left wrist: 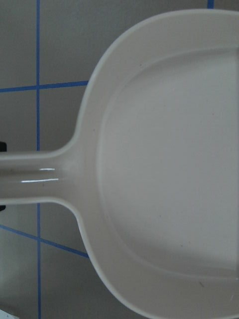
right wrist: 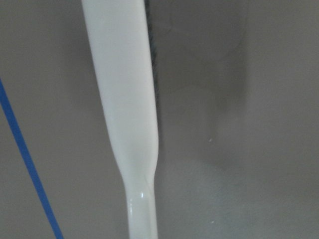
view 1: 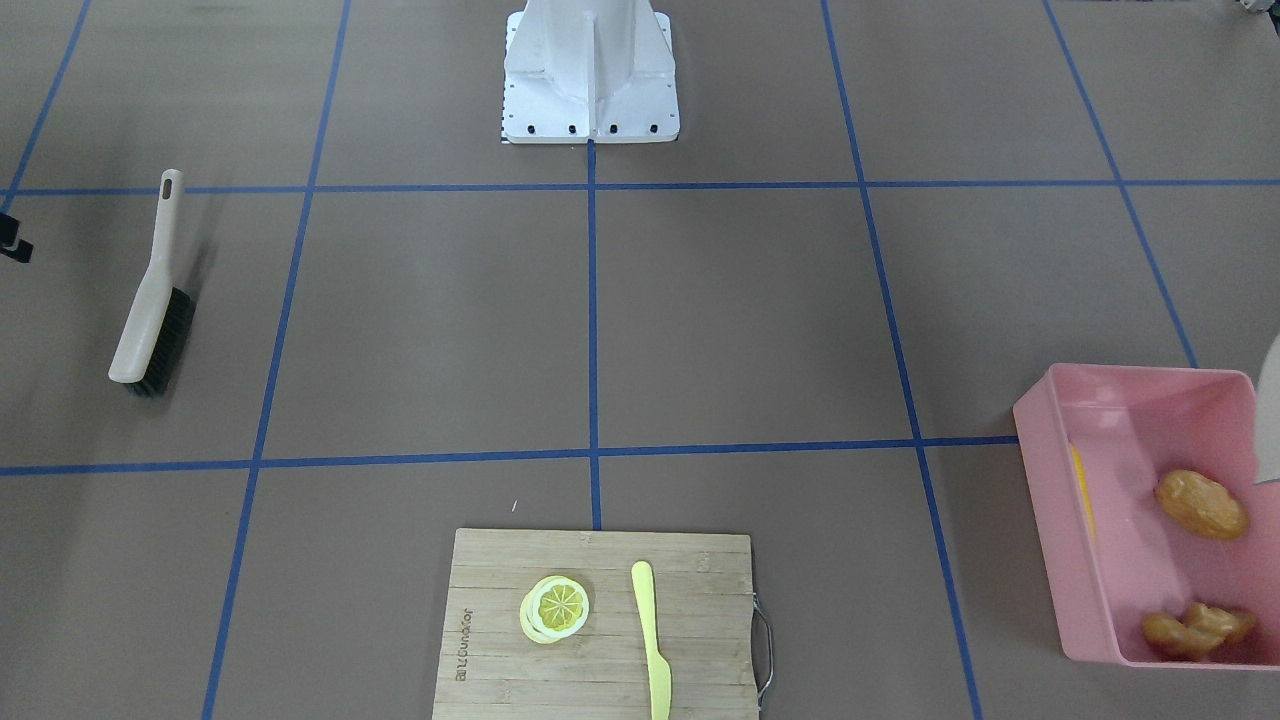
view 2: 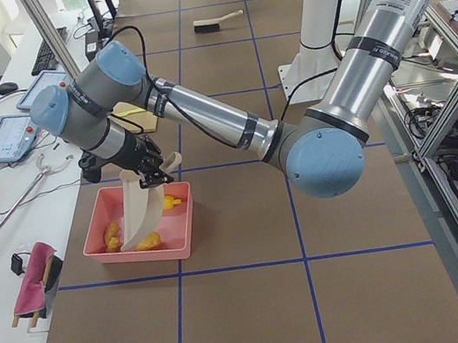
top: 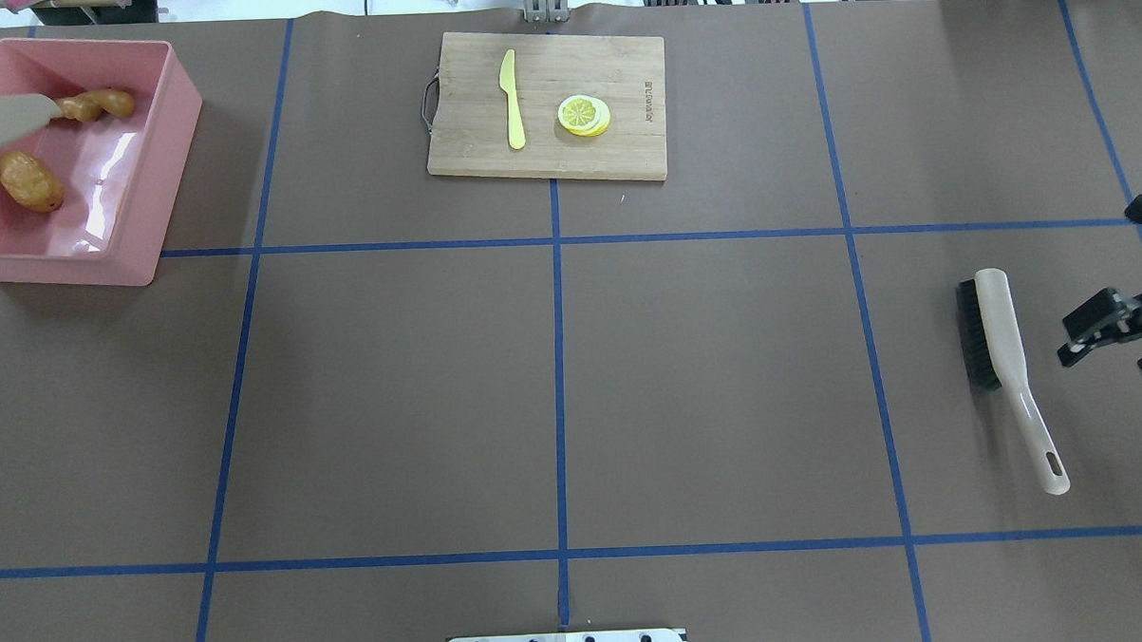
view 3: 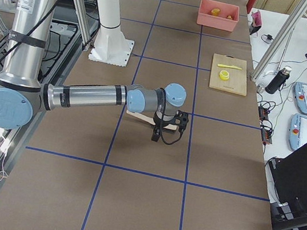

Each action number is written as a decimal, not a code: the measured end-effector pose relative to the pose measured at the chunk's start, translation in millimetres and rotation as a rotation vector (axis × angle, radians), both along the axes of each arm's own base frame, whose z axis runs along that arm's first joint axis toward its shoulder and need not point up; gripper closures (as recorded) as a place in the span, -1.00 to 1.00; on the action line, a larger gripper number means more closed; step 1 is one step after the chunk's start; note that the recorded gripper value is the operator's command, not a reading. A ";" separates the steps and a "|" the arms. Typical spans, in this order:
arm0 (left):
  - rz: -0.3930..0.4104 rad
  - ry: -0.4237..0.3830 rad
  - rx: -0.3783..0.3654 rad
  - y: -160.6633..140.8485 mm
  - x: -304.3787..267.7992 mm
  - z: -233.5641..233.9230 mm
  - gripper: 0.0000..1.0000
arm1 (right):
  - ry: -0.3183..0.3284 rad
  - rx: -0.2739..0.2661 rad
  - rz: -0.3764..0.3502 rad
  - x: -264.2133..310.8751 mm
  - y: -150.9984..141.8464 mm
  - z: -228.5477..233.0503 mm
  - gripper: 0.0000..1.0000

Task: Sweep and dump trash into bin
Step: 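Lower the white brush onto the table and open the right gripper, then bring the empty dustpan down from the bin toward the table center with the left gripper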

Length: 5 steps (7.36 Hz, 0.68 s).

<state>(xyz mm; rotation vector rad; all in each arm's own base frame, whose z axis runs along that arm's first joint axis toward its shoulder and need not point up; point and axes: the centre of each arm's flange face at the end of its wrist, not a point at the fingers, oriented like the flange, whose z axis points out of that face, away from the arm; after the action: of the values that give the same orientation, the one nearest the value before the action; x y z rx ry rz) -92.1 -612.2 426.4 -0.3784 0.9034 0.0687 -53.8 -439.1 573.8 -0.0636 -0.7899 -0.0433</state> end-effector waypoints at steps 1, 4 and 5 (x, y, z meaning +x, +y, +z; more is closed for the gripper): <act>-0.043 -0.018 0.025 -1.4 -7.3 -8.6 1.00 | 0.060 0.081 -0.020 38.7 -5.8 20.0 -1.00; -0.161 -0.077 0.182 -13.3 -2.0 -30.8 1.00 | 0.113 0.130 -0.058 89.2 -6.8 62.0 -1.00; -0.178 -0.090 0.258 -15.8 8.8 -38.9 1.00 | 0.115 0.132 -0.060 91.3 -6.9 64.2 -1.00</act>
<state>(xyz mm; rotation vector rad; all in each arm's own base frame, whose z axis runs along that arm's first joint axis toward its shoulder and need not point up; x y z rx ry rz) -83.3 -628.0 387.5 -0.0594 0.8237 0.0043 37.6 -446.0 638.0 0.0347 -0.6690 -0.1468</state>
